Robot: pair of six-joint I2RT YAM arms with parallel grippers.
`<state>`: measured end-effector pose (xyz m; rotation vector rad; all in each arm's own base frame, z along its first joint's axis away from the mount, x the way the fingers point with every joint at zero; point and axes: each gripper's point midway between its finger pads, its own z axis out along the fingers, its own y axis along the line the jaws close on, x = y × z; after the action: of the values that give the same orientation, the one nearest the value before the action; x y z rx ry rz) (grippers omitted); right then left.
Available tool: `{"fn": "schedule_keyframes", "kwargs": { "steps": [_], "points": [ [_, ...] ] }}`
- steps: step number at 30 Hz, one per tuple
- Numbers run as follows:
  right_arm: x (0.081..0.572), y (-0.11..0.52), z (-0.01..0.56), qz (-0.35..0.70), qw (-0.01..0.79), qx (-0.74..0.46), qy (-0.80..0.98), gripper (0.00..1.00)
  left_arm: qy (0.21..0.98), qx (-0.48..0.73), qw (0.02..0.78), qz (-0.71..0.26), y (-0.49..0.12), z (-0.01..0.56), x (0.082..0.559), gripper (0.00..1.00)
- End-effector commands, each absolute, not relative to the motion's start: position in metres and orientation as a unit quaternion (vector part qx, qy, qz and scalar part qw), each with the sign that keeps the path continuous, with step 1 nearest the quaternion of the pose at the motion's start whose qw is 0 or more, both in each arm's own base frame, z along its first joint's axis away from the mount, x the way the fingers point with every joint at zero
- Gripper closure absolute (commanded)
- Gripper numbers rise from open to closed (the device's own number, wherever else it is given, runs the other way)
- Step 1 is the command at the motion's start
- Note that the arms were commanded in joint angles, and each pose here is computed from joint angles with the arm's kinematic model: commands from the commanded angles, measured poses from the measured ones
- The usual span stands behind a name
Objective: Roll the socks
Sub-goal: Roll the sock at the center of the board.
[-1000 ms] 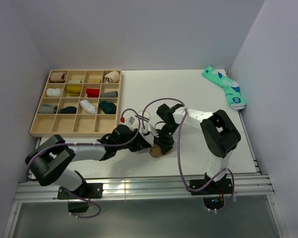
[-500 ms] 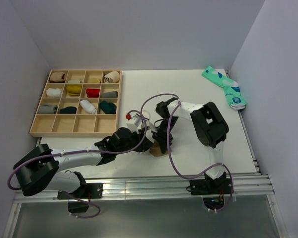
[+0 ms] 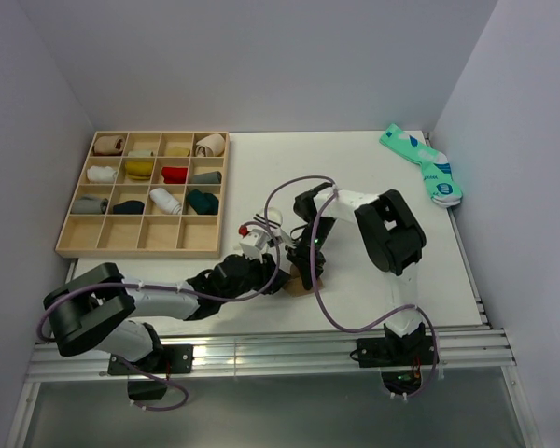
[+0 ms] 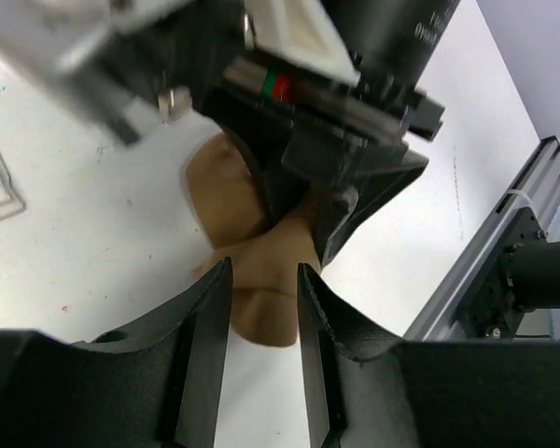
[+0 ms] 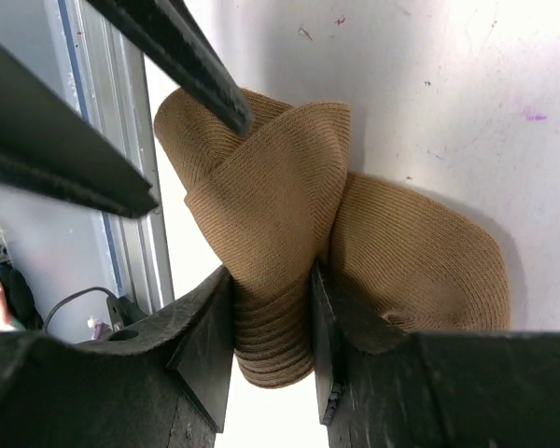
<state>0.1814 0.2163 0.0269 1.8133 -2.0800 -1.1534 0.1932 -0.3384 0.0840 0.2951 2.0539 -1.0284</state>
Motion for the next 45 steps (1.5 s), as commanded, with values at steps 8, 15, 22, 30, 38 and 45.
{"fn": "schedule_keyframes", "kwargs": {
  "steps": [8,15,22,30,38,45],
  "points": [
    [0.189,0.212,0.022,-0.385,0.081,0.595,-0.701,0.67,0.777,0.099,0.439,-0.44,-0.355,0.1,0.189,0.6],
    [0.19,0.212,0.022,-0.386,0.088,0.593,-0.701,0.67,0.774,0.123,0.439,-0.439,-0.362,0.089,0.188,0.57],
    [0.193,0.212,0.022,-0.382,0.096,0.588,-0.706,0.67,0.774,0.141,0.431,-0.442,-0.372,0.078,0.186,0.55],
    [0.195,0.214,0.021,-0.385,0.099,0.585,-0.707,0.66,0.779,0.156,0.417,-0.441,-0.374,0.065,0.181,0.52],
    [0.199,0.217,0.023,-0.382,0.083,0.585,-0.711,0.64,0.793,0.145,0.396,-0.439,-0.378,0.05,0.181,0.69],
    [0.204,0.219,0.026,-0.376,0.059,0.583,-0.718,0.57,0.815,0.121,0.367,-0.432,-0.379,0.035,0.178,0.99]
  ]
}}
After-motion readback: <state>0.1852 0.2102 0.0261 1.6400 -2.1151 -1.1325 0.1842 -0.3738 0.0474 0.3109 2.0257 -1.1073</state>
